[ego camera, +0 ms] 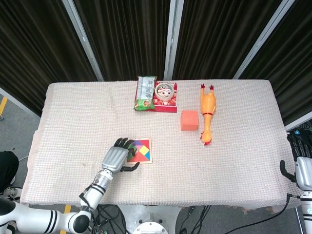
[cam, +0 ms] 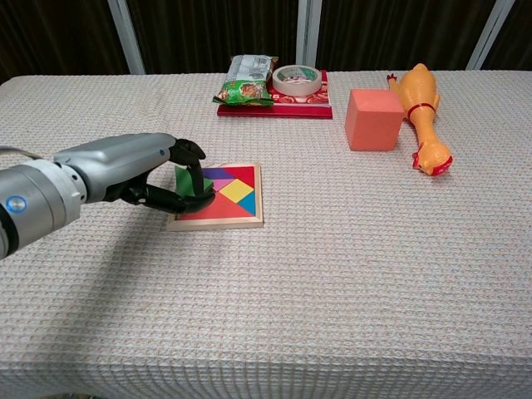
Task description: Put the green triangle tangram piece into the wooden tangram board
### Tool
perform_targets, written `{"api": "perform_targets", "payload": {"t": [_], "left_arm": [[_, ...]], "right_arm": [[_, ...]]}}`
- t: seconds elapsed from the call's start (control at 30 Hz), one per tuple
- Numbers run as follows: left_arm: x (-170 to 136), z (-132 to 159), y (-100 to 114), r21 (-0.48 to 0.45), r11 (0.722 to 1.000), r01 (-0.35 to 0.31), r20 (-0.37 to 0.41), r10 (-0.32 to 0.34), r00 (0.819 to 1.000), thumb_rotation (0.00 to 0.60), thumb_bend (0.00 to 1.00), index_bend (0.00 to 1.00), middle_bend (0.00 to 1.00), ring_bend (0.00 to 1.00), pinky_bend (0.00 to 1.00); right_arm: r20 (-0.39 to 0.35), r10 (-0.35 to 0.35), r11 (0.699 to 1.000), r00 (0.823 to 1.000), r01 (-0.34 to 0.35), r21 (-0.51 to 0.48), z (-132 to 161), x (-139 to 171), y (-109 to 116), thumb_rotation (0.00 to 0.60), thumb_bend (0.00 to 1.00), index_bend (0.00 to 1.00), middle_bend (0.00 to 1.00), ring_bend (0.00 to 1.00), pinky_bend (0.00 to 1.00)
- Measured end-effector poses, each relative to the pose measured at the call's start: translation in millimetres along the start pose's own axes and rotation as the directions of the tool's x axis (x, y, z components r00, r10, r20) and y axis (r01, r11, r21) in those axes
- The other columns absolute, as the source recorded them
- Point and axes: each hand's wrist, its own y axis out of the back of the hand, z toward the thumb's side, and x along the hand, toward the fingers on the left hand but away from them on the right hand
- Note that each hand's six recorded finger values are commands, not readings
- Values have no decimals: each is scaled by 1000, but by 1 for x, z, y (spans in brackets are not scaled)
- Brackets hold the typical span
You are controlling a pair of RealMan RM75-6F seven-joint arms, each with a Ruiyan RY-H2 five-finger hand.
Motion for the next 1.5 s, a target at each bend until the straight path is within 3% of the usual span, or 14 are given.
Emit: {"api": "perform_targets", "payload": {"t": [0.7,1.23,1.5], "left_arm": [[1,-4,-12,23,1000,19,-25,-18,1000,249,303,427,78,0,0],[-2,-11,-10,34,999,19,-48,-17,999,252,302,433,78,0,0],[-4,-3,-4,16,1000,2,-20,-2,1000,253,303,432,78,0,0]], "right_arm": [[1,5,1000,1000,-5,0,0,0,-2,600,434,0,0,0,0],[-1,5,1000,1000,-5,2,1,0,-1,600,434,0,0,0,0],[0,4,1000,1000,-4,2,1,0,-1,600,434,0,0,0,0]]}}
